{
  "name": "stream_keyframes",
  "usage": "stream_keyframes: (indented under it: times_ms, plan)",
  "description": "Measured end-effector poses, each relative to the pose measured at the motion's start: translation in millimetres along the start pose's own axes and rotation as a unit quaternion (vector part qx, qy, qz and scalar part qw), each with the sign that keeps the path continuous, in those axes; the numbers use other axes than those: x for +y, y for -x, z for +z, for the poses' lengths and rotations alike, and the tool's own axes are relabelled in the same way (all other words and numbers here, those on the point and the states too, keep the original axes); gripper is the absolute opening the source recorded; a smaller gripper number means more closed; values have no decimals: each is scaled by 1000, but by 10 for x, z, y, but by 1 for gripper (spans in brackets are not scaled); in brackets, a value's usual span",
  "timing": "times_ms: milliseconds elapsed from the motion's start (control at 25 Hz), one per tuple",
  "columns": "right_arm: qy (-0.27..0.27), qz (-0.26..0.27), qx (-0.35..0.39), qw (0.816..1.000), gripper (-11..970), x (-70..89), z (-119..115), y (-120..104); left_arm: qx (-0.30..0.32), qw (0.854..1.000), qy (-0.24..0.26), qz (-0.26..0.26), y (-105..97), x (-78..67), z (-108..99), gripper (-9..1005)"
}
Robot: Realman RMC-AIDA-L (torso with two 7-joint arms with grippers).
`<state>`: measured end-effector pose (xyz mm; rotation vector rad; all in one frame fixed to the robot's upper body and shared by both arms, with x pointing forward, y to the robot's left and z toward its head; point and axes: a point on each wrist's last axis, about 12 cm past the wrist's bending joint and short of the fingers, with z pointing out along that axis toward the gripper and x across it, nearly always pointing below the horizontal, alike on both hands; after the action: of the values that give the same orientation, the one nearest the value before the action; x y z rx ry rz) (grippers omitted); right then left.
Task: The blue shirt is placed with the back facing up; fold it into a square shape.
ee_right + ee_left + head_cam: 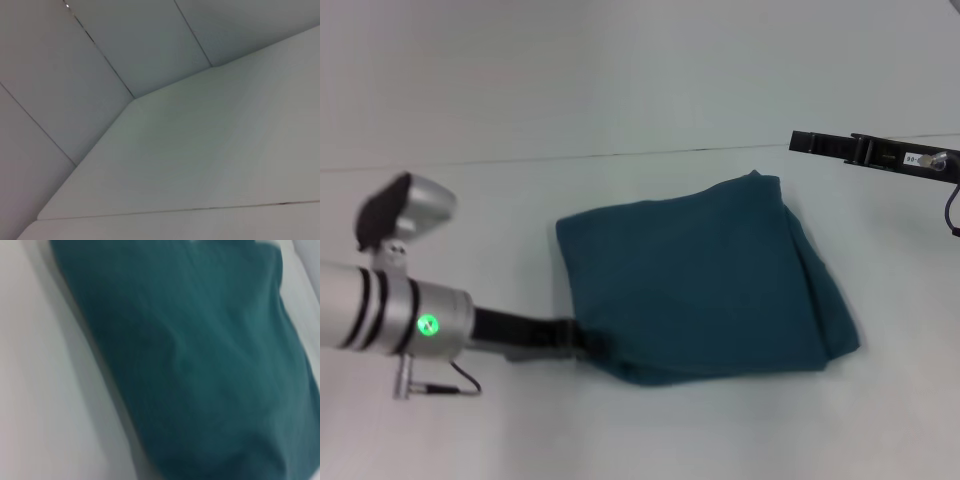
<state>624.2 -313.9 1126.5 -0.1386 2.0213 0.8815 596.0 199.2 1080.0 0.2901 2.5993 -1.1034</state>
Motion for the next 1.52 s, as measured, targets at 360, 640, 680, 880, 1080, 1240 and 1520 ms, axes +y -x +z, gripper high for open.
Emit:
stream_keyframes:
  times_ms: [360,640,680,880,1080,1240,1520]
  plan:
    - [2,2,0,1000,639,13,15,-18,-42,999,-6,-13,40,144,-268,42]
    - [2,2,1,1000,640,13,16,-25,-42,999,-11,-27,-124,262,-358,41]
    - [2,2,1,1000,640,14,17,-27,-42,999,-12,-28,-140,272,-363,41]
    - [3,3,1,1000,640,18,22,-35,-35,999,-18,-32,-240,315,-383,41]
    - [3,3,1,1000,640,18,21,-35,-34,999,-25,-35,-282,331,-404,41]
    - [3,3,2,1000,639,20,22,-36,-41,998,-27,-41,-320,372,-443,41]
    - [4,0,3,1000,639,23,26,-39,-9,999,-12,-38,-441,439,-484,76]
